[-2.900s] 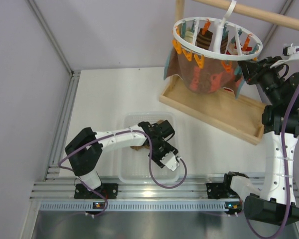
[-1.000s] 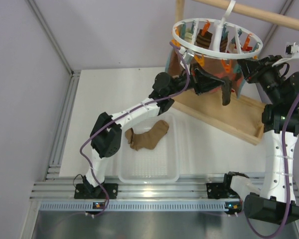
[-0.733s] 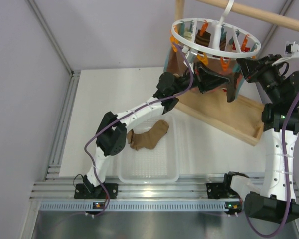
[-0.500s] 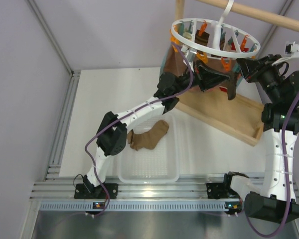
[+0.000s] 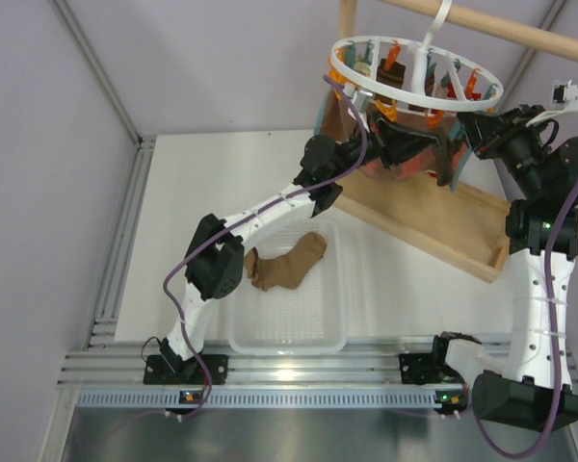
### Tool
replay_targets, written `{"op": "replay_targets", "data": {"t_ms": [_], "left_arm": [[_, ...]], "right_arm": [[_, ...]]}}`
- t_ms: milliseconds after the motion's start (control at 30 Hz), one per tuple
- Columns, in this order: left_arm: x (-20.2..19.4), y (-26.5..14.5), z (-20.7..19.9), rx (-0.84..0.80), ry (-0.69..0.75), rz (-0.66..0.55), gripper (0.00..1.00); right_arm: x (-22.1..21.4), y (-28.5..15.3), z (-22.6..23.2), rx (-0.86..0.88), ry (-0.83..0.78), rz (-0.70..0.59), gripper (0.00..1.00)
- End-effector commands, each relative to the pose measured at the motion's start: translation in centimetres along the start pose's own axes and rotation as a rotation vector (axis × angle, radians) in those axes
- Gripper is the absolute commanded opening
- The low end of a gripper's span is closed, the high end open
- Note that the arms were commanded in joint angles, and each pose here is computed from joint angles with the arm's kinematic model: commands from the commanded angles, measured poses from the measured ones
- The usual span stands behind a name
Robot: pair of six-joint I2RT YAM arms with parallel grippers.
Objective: Clip the socks to the hanger
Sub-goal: Clamp the sock onto the hanger.
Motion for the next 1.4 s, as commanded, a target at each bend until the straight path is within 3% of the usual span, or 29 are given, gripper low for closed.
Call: {"op": "replay_targets", "data": {"t_ms": [0, 633, 1033, 1367], "left_arm": [[2.3, 0.5, -1.7, -0.023, -0.009, -0.054, 0.00], [2.6, 1.3, -4.5, -0.139, -0.054, -0.029, 0.00], [2.2, 0.5, -2.5, -0.093, -0.086, -0.016, 0.00], [2.2, 0.4, -2.7, -0.151, -0.120, 0.019, 0.00]], "right_arm": [[1.1, 0.1, 0.2, 0.017, -0.006, -0.036, 0.00], [0.6, 0.5, 0.6, 0.075, 0.007, -0.054, 0.00], [1.4, 0.0, 1.1, 0.106, -0.004, -0.075, 0.00], [1.2, -0.1, 1.5, 0.156, 0.018, -0.077, 0.00]]}}
Point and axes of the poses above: each gripper's point midway between its finger pads, its own y axis out along the fingers, its own z axis along the line the jaws close on, x = y × z, the point moved 3 cm from there along -y, back along the fingers, and after that the axes turned 11 degrees about -y, right-handed, at the moved point
